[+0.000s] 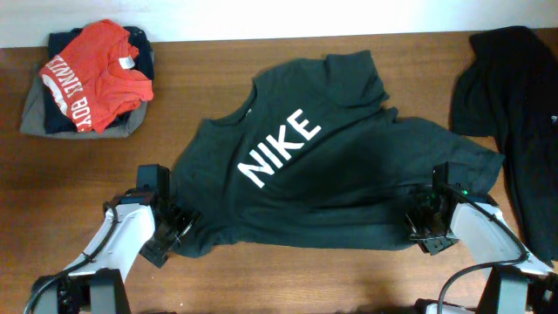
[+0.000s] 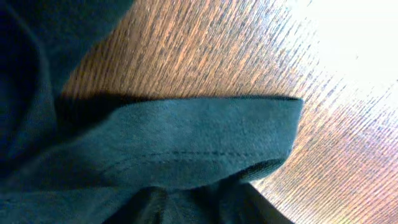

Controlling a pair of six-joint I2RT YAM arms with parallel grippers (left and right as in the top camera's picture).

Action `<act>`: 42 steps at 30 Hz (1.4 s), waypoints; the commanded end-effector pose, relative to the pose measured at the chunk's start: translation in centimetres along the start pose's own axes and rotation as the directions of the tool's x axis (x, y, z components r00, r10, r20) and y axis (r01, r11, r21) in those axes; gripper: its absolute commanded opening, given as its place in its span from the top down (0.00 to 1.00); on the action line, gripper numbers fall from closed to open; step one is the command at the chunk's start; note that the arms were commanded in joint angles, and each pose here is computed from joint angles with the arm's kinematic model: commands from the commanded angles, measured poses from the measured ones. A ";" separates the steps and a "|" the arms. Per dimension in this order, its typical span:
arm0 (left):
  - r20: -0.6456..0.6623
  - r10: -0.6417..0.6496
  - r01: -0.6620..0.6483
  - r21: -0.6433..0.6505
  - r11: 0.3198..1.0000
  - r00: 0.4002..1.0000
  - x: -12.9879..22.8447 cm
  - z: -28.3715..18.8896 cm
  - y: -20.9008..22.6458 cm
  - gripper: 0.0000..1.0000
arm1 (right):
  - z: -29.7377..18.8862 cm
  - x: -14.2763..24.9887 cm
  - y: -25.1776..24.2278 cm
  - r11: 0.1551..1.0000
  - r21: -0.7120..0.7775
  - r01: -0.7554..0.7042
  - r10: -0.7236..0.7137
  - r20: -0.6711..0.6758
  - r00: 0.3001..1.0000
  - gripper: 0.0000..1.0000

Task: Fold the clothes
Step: 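Grasp both bottom hem corners with left and right grippers, then lift the hem with both grippers and carry it toward the collar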

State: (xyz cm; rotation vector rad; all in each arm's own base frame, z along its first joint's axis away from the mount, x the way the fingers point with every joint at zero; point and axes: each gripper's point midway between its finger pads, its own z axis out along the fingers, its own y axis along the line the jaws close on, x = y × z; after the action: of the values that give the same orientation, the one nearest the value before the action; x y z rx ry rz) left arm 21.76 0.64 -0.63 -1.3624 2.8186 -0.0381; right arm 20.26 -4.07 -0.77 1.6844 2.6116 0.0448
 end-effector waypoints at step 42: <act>-0.002 0.062 -0.061 0.027 0.998 0.998 -1.3 -4.0 -1.9 0.99 | -6.7 -4.6 4.6 0.990 -0.032 0.138 -0.134 0.104 0.985 0.96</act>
State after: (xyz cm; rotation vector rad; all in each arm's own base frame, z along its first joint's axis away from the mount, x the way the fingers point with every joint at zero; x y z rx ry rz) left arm 21.07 -0.32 0.73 -1.3577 2.9255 -0.0798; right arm 23.67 -4.75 3.05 1.5539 2.6789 0.0512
